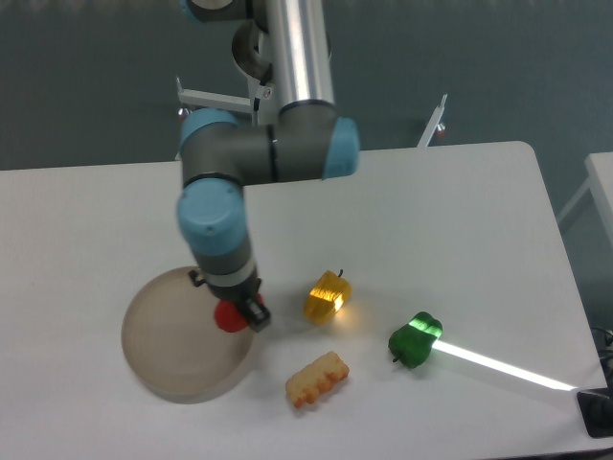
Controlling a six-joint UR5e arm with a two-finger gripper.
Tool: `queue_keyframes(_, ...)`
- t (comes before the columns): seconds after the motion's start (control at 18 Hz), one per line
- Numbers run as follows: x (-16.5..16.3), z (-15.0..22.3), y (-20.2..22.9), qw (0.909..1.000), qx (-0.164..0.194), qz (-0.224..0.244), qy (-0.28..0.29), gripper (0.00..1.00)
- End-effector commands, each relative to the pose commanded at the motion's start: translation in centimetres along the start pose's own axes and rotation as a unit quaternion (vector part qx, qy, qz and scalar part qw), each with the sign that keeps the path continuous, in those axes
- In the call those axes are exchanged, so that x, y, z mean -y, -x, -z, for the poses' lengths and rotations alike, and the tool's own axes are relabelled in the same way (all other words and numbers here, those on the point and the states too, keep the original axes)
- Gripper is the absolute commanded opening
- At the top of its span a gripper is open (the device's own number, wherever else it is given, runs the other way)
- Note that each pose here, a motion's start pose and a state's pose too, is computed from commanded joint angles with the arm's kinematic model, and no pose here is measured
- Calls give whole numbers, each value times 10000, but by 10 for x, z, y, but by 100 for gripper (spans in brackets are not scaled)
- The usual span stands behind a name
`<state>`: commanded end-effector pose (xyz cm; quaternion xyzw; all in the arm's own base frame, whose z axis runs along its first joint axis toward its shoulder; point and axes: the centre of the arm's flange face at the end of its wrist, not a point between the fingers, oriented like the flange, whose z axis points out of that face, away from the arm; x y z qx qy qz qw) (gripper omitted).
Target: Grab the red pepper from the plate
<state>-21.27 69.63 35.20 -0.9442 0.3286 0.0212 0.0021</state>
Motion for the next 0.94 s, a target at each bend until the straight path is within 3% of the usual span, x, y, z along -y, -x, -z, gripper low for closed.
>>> queue_keyframes(0.33, -51, 6, 36, 9996, 1, -270, 87, 60)
queue_keyframes(0.94, -53, 9, 38, 9996, 52, -276, 72, 60)
